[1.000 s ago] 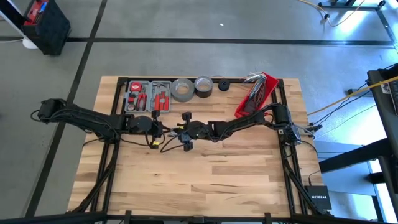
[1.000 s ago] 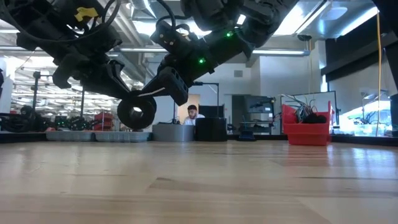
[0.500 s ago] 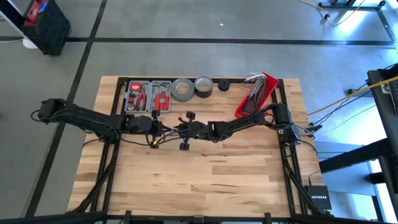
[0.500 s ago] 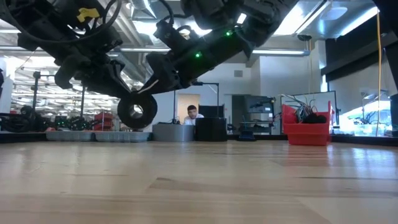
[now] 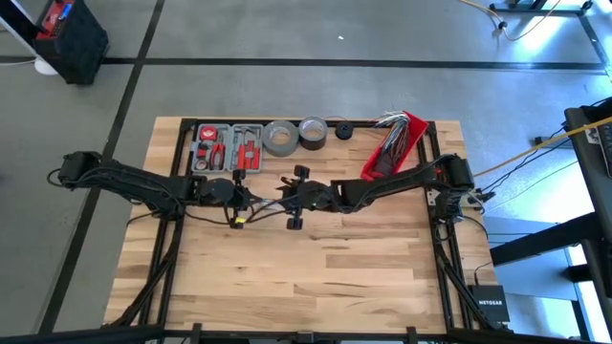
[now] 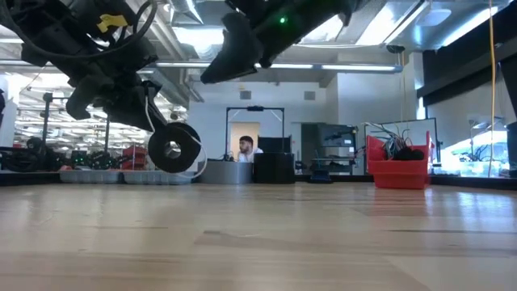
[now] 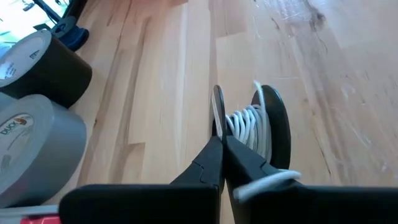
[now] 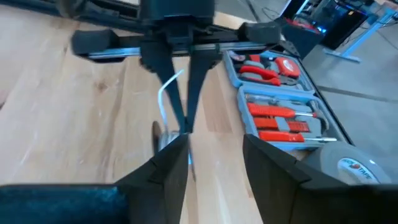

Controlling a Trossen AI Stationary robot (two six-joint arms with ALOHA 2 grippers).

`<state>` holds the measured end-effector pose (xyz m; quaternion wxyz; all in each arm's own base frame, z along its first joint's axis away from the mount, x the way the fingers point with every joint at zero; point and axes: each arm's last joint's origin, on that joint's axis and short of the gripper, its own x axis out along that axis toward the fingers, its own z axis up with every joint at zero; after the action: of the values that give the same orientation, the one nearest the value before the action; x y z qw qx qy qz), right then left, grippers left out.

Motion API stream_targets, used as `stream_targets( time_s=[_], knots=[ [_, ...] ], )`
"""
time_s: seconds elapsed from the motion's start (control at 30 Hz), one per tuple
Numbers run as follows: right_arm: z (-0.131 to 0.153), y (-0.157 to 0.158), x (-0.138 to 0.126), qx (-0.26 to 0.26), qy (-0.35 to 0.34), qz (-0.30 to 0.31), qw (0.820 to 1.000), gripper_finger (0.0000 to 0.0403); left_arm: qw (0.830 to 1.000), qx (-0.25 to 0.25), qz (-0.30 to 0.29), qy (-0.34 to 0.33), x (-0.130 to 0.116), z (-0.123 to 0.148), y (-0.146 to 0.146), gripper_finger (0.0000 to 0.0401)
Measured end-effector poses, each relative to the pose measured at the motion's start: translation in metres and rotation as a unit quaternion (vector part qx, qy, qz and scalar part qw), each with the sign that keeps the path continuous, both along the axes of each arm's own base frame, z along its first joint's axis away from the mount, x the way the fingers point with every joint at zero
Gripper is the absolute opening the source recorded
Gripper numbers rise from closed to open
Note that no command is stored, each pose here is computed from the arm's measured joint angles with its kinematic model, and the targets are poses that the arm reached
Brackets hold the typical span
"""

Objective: Coil cords
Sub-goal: Uncoil the white wire from the black spool

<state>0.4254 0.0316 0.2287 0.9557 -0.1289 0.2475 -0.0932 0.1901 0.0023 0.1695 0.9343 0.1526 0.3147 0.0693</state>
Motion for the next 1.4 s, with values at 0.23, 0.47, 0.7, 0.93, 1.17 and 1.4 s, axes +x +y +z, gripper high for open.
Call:
stream_targets(
  time_s=[0.23, 0.47, 0.7, 0.93, 1.17, 1.4],
  knots=[
    [-0.004, 0.004, -0.001, 0.002, 0.018, 0.008, 1.0, 0.0158, 1.0, -0.01, 0.007, -0.007, 0.0, 0.001, 0.0, 0.0001],
    [-0.028, 0.006, 0.008, -0.009, 0.033, 0.034, 0.999, 0.0158, 0.998, -0.031, 0.02, -0.042, 0.003, 0.006, 0.0, 0.0001],
    [-0.037, -0.001, 0.003, 0.01, 0.079, 0.01, 0.997, 0.0158, 0.999, -0.03, 0.019, -0.036, 0.003, 0.005, 0.0, 0.0002],
    [-0.037, -0.005, 0.003, 0.047, 0.08, 0.015, 0.996, 0.0158, 0.999, -0.03, 0.019, -0.037, 0.003, 0.005, 0.0, 0.0002],
    [-0.05, -0.008, 0.005, 0.06, 0.099, 0.017, 0.993, 0.0158, 0.998, -0.033, 0.02, -0.043, 0.003, 0.006, 0.0, 0.0003],
    [-0.058, -0.02, 0.006, 0.048, 0.109, -0.008, 0.993, 0.0146, 0.998, -0.033, 0.02, -0.049, 0.004, 0.007, 0.0, 0.0003]
  ],
)
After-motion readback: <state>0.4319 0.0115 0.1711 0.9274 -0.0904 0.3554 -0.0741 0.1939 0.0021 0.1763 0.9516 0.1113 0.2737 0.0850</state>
